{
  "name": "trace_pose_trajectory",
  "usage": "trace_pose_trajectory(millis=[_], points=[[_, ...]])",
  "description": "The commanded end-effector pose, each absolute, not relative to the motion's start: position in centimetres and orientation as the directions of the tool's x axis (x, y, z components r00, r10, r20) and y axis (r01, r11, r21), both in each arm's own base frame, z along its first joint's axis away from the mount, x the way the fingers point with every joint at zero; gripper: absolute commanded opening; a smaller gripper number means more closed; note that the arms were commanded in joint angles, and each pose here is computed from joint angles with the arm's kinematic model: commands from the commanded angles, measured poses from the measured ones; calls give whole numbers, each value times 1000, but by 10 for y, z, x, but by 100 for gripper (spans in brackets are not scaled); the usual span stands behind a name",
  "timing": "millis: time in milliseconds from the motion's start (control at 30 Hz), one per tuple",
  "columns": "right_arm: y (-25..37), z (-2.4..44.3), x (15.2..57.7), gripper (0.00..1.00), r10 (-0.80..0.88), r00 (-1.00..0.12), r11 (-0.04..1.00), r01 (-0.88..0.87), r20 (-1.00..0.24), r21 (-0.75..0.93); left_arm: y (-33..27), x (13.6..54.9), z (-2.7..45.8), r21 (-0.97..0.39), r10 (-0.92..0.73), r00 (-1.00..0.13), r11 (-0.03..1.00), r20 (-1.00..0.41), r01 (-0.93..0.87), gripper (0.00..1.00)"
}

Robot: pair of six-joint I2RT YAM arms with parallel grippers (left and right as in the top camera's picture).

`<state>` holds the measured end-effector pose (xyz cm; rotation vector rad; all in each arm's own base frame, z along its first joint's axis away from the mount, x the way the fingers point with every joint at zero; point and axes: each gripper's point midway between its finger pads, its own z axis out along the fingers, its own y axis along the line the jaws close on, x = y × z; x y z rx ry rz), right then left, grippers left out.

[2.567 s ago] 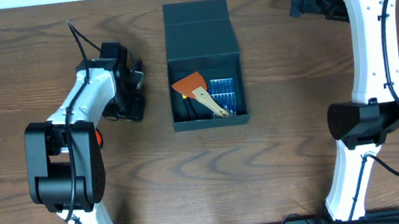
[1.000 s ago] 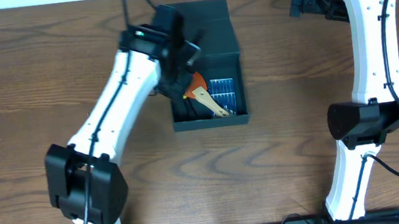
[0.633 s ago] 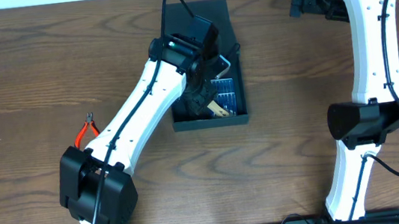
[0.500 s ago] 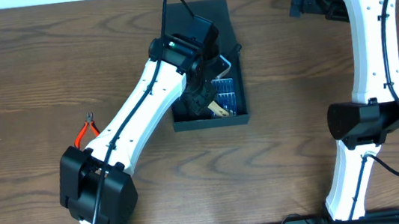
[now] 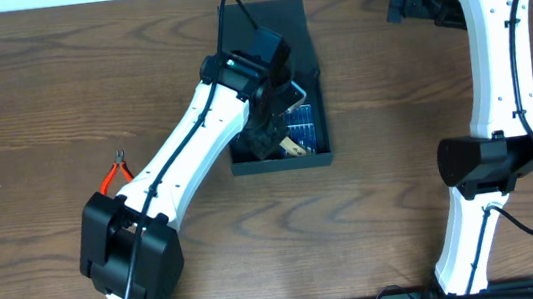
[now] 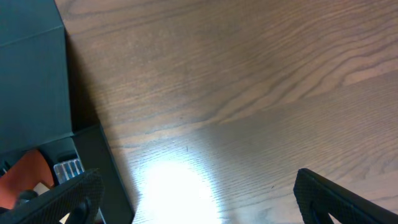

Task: Pack container
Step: 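Lower the hammer into the box and open the left gripper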

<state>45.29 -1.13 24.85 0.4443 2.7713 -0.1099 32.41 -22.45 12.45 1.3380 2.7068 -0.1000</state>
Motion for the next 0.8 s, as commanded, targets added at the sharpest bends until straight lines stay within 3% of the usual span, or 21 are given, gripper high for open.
trace_pose_trajectory(millis=[0, 767], points=[[-13, 254, 453, 99, 299, -887, 944, 328, -353, -24, -221, 326, 119, -20, 789, -601, 604, -129, 797, 58], [-13, 254, 453, 99, 299, -887, 944, 328, -353, -24, -216, 337, 79, -47, 775, -628, 627, -61, 778, 58]])
